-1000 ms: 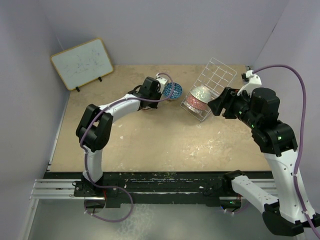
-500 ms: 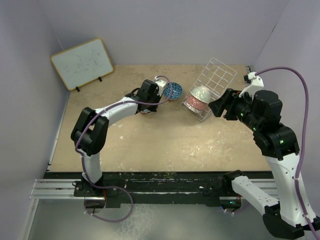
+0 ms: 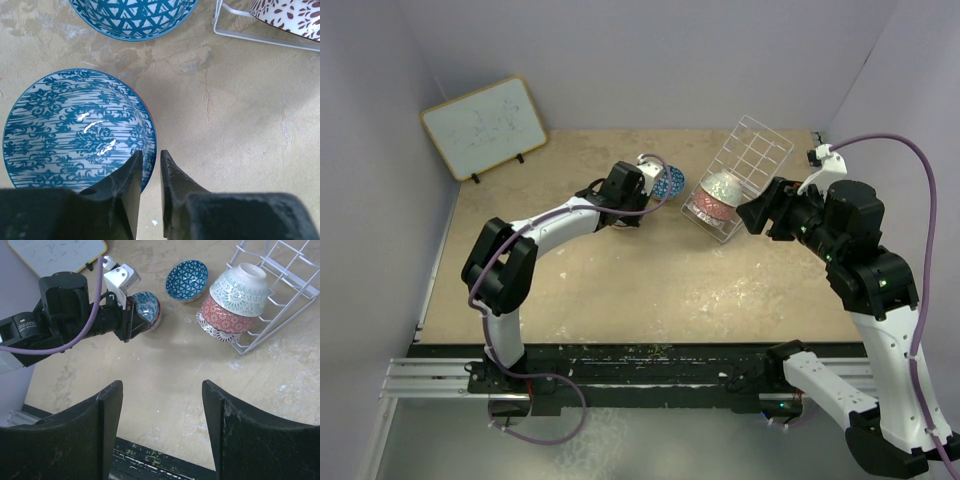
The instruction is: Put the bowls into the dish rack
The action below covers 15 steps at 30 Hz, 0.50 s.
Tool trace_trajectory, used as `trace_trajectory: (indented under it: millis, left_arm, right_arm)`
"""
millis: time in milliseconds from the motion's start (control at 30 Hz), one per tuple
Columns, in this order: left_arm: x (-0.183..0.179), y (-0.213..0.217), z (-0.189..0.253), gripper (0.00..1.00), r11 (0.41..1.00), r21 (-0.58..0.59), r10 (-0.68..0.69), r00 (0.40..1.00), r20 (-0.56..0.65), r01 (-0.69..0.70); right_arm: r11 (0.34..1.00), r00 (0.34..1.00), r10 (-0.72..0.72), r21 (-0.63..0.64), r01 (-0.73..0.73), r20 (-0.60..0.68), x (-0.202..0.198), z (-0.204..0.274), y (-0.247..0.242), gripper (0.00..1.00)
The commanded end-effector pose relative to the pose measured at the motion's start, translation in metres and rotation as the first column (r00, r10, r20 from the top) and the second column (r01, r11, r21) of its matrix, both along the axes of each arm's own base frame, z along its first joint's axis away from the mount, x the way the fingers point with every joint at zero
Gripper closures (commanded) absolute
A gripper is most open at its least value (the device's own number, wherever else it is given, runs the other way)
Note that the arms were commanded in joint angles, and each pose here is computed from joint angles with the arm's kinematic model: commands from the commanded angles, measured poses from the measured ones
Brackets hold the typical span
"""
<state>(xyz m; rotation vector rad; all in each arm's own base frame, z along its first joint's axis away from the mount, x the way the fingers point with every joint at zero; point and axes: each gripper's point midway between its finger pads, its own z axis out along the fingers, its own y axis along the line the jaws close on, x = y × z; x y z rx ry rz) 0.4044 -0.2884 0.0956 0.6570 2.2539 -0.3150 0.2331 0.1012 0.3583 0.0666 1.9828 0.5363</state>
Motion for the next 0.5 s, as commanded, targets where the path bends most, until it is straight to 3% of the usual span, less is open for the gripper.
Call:
trace_trajectory:
  millis: [0,167,333,467]
  left_arm:
    - [0.006,-0.005,0.024,0.68,1.000,-0.028,-0.006,0.998,0.065,0.007]
    - [0.002,-0.003,0.020,0.33,1.000,-0.006,-0.011,0.998,0.068,0.011]
    - [0.003,-0.002,0.017,0.31,1.000,0.004,-0.005,0.998,0.068,0.005]
    - [0.006,-0.002,0.013,0.36,1.000,0.013,-0.006,0.998,0.070,0.006]
  right_arm:
    - [1.000,0.999,0.018,0.015,-0.018,0.041,-0.002,0.011,0.003,0.33]
    - [1.000,0.999,0.019,0.015,-0.020,0.041,-0.003,0.010,0.003,0.33]
    - [1.000,0.999,0.020,0.018,-0.021,0.043,-0.004,0.011,0.003,0.33]
    - [1.000,0.999,0.018,0.017,-0.019,0.043,-0.004,0.010,0.003,0.33]
